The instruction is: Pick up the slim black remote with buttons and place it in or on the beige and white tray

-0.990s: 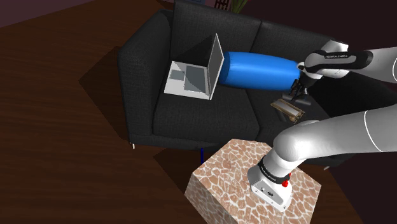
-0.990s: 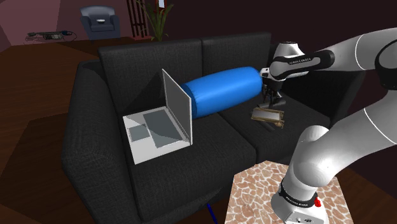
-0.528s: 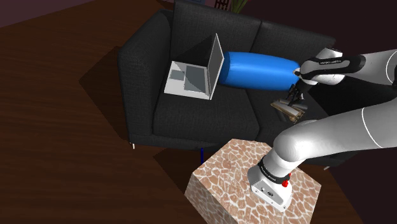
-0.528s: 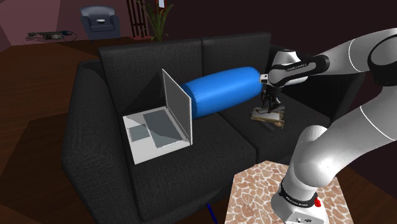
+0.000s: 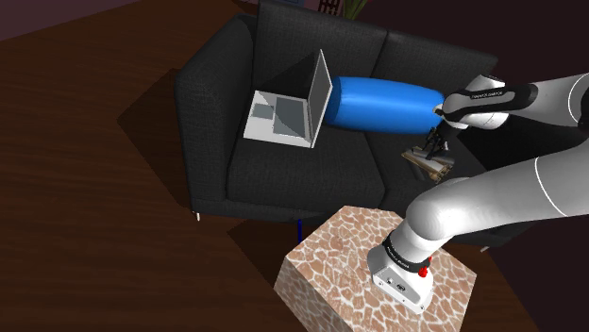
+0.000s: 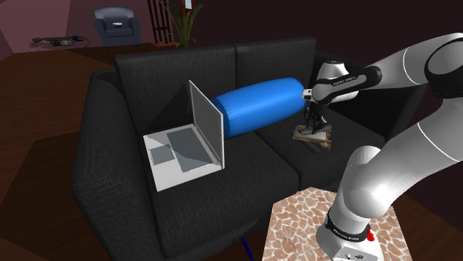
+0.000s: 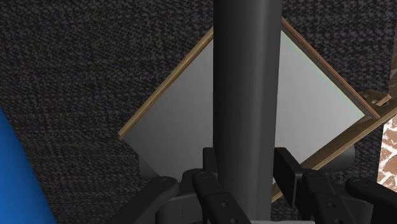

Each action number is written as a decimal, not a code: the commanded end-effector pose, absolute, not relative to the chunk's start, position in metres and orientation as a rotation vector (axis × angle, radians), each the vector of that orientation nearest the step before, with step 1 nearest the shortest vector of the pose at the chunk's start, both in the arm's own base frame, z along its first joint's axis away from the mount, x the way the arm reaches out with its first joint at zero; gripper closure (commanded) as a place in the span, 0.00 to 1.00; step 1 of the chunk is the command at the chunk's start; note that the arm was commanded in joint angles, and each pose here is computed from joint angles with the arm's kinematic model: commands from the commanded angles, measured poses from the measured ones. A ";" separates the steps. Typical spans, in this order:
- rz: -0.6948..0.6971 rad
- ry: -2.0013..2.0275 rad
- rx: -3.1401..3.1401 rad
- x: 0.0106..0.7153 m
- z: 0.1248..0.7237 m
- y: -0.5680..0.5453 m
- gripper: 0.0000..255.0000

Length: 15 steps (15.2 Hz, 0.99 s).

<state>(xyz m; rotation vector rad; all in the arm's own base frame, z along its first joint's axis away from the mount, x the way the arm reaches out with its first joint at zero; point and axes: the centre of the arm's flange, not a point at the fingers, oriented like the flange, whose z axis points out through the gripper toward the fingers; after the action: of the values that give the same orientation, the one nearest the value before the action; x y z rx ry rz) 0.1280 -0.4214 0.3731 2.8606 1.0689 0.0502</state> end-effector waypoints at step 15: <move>0.050 1.069 2.860 0.125 0.423 -0.418 0.00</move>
<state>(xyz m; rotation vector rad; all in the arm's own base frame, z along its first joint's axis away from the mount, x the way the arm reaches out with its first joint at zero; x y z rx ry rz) 0.1251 -0.4178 0.4224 2.8601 1.0687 0.0505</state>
